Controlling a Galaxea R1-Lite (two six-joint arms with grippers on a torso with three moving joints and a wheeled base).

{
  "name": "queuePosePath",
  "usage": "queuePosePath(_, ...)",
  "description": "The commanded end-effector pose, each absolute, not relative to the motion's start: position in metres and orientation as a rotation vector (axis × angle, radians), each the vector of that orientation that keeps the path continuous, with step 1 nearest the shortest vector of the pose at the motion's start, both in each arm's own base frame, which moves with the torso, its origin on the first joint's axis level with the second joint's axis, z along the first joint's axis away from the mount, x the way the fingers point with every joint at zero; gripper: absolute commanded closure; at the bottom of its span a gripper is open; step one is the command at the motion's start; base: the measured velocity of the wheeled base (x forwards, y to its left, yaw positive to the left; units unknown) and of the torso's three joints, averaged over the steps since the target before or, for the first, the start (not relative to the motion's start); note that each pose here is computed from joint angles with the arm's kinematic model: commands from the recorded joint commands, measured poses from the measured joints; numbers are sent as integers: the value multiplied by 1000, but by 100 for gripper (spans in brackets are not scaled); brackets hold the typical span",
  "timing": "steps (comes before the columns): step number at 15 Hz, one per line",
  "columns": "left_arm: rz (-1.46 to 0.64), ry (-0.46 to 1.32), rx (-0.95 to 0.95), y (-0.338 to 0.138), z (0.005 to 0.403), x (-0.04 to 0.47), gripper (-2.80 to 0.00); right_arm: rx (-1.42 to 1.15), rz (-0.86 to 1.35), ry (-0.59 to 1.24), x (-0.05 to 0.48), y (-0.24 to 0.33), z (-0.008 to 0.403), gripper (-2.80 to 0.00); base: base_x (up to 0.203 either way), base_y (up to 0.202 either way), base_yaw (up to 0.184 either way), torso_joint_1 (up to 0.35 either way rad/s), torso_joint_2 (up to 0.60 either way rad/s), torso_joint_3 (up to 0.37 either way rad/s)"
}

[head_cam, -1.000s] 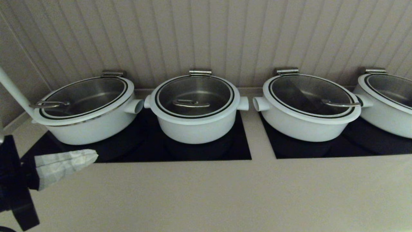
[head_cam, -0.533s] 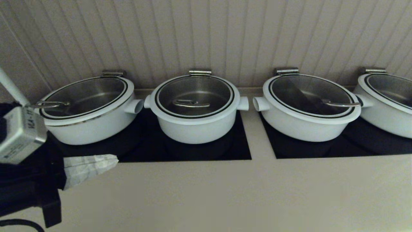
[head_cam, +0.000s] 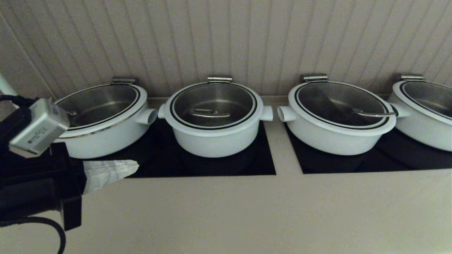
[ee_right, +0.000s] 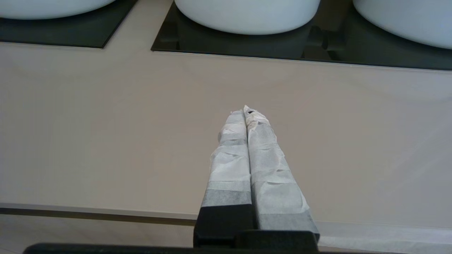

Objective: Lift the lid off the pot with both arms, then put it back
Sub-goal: Open the food pot lid a small opening with the left arm

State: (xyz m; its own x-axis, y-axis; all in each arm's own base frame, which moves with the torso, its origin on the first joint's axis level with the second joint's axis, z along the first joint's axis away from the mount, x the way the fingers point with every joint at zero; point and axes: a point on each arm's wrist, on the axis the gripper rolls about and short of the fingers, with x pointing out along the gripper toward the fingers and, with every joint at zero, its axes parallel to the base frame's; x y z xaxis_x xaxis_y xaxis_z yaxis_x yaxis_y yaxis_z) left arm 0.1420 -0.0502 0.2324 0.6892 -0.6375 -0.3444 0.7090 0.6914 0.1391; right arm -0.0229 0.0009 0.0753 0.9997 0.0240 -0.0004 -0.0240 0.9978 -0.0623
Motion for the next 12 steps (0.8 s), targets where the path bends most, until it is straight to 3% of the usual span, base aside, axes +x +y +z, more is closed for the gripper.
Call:
queuePosePath(1, -770, 324, 263, -51, 222, 144, 0, -63, 25, 1, -23, 1, 75, 0, 0, 0, 0, 0, 0, 0)
queuePosePath(3, -776, 344, 261, -53, 216, 151, 0, -63, 25, 1, -23, 1, 75, 0, 0, 0, 0, 0, 0, 0)
queuePosePath(7, -773, 210, 250, -66, 215, 183, 0, -63, 25, 1, -23, 1, 75, 0, 0, 0, 0, 0, 0, 0)
queuePosePath(12, -801, 239, 201, -75, 212, 189, 0, -63, 25, 1, -23, 1, 75, 0, 0, 0, 0, 0, 0, 0)
